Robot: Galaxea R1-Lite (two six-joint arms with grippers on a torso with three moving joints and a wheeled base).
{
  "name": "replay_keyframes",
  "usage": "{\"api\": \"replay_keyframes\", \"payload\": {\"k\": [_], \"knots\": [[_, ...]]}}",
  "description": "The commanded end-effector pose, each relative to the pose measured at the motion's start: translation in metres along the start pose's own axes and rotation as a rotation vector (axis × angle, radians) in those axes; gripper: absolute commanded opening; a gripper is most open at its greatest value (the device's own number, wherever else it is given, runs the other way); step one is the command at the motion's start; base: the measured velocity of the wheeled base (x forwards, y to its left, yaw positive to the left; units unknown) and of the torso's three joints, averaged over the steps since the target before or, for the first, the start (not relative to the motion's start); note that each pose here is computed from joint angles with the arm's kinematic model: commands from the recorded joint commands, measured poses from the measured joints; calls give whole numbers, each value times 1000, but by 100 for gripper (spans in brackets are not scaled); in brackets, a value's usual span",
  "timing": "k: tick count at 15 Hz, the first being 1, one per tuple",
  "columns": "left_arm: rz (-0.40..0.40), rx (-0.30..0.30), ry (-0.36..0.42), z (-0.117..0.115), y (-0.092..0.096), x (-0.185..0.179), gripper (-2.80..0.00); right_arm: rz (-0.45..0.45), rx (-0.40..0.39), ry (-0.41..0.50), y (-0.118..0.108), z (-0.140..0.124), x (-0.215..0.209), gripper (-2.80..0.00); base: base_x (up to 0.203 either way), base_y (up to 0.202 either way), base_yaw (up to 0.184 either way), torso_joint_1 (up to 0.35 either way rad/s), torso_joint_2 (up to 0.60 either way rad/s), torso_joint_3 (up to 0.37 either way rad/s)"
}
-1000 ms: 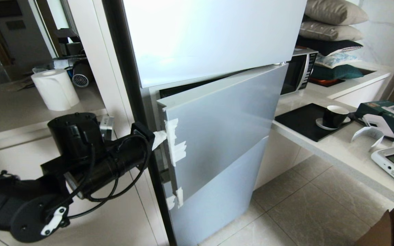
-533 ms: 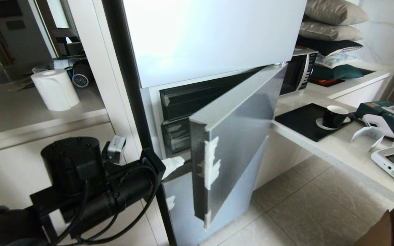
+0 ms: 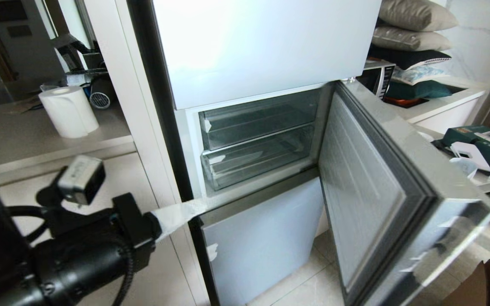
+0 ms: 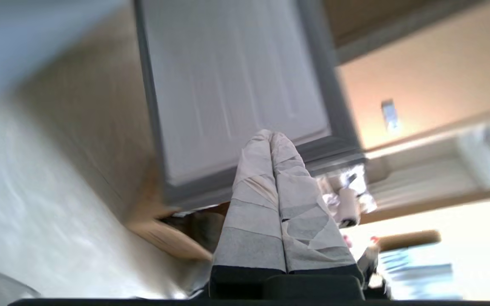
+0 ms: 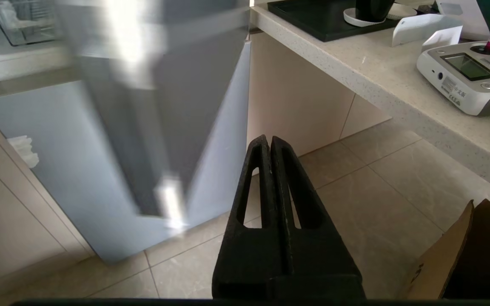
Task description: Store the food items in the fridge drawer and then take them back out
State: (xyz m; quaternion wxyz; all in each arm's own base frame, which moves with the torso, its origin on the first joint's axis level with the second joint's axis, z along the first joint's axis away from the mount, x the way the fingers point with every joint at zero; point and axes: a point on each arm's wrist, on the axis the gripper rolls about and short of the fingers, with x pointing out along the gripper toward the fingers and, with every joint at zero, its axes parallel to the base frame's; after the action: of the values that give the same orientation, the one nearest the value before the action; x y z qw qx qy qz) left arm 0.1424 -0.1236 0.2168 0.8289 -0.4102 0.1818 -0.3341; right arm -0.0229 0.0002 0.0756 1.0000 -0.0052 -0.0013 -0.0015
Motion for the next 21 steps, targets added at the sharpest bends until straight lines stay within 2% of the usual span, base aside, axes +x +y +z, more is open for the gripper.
{"api": "replay_keyframes", "payload": {"k": [1, 3, 5, 7, 10, 11, 12, 14, 17, 19, 21], "knots": [[-91, 142, -78, 26, -42, -64, -280, 0, 0, 1, 0, 0, 0, -280, 0, 0, 0, 0, 0, 0], [-42, 275, -63, 29, -51, -104, -280, 0, 0, 1, 0, 0, 0, -280, 0, 0, 0, 0, 0, 0], [81, 412, -123, 27, -43, -132, -280, 0, 0, 1, 0, 0, 0, -280, 0, 0, 0, 0, 0, 0], [222, 482, -268, 30, -38, -149, -280, 0, 0, 1, 0, 0, 0, -280, 0, 0, 0, 0, 0, 0], [507, 515, -546, 32, -34, -170, -280, 0, 0, 1, 0, 0, 0, -280, 0, 0, 0, 0, 0, 0], [585, 537, -621, 23, -32, -179, -280, 0, 0, 1, 0, 0, 0, -280, 0, 0, 0, 0, 0, 0], [638, 574, -646, 7, -24, -186, -280, 0, 0, 1, 0, 0, 0, -280, 0, 0, 0, 0, 0, 0], [734, 650, -522, -31, 20, -187, -280, 0, 0, 1, 0, 0, 0, -280, 0, 0, 0, 0, 0, 0], [848, 702, -263, -81, 91, -183, -280, 1, 0, 1, 0, 0, 0, -280, 0, 0, 0, 0, 0, 0], [882, 709, -159, -93, 107, -182, -280, 0, 0, 1, 0, 0, 0, -280, 0, 0, 0, 0, 0, 0], [889, 696, -77, -89, 106, -179, -280, 0, -2, 1, 0, 0, 0, -280, 0, 0, 0, 0, 0, 0]]}}
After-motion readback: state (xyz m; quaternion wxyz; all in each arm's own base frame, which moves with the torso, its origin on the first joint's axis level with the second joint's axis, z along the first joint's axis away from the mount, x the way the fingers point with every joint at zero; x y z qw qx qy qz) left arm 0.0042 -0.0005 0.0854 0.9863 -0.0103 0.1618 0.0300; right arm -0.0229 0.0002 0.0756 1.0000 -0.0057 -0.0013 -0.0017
